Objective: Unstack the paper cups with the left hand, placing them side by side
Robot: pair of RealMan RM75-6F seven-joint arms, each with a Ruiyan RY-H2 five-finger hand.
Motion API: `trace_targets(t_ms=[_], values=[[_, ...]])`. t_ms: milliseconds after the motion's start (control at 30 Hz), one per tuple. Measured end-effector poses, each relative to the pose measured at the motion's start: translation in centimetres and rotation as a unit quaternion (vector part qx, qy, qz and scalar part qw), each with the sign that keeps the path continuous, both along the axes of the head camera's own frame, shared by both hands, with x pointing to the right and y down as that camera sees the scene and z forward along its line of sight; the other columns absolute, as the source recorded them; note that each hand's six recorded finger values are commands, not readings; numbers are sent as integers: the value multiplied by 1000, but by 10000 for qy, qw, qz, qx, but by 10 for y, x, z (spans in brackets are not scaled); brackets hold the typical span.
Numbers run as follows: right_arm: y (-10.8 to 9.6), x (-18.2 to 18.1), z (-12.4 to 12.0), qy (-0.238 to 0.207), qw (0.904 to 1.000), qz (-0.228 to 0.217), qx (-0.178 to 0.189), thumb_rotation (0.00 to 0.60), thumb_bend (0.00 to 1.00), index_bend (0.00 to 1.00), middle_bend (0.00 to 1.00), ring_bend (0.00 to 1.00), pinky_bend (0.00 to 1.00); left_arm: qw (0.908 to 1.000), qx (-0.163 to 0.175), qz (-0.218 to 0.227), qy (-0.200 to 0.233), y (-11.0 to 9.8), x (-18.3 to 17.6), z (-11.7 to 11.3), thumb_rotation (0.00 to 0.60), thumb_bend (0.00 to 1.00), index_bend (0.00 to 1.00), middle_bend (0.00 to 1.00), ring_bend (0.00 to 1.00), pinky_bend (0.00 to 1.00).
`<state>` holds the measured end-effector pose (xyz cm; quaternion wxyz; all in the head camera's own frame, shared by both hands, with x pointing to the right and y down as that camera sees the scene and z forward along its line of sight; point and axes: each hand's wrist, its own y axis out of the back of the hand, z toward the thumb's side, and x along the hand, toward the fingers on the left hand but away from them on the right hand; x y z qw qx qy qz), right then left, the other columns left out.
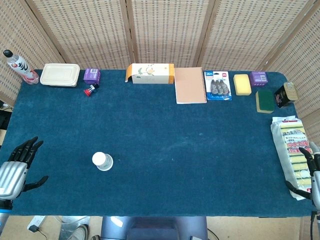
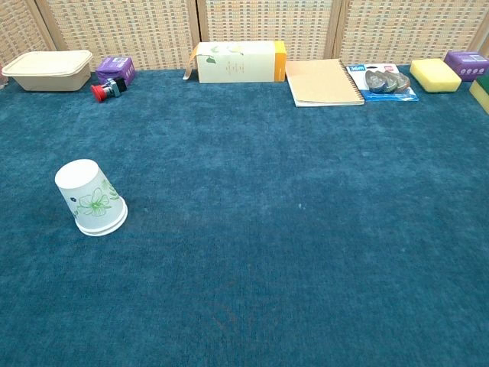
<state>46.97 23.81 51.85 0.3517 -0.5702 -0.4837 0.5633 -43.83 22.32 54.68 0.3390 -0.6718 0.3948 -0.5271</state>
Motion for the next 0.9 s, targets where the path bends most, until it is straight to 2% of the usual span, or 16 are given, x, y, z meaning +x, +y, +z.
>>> trace_targets(t_ms=[333,600,733,900], values=[[0,3,-3,-32,10000,55,32,600,160,125,19,0,8,9998,-61,157,-135,2,7,6,600,172,0,0,0,79],[-1,7,-6,209,9996,99,144,600,160,125,19,0,2,9970,-176,626,-423,-6,34,13,600,171,0,0,0,80],[-1,7,-7,183,9996,122,150,600,159,125,19,0,0,9929,-382,942,-616,-14,54,22,600,170,0,0,0,79],[-1,7,-8,44,9998,139,134,600,159,126,19,0,0,9850,-815,1284,-818,-29,81,40,600,170,0,0,0,79]])
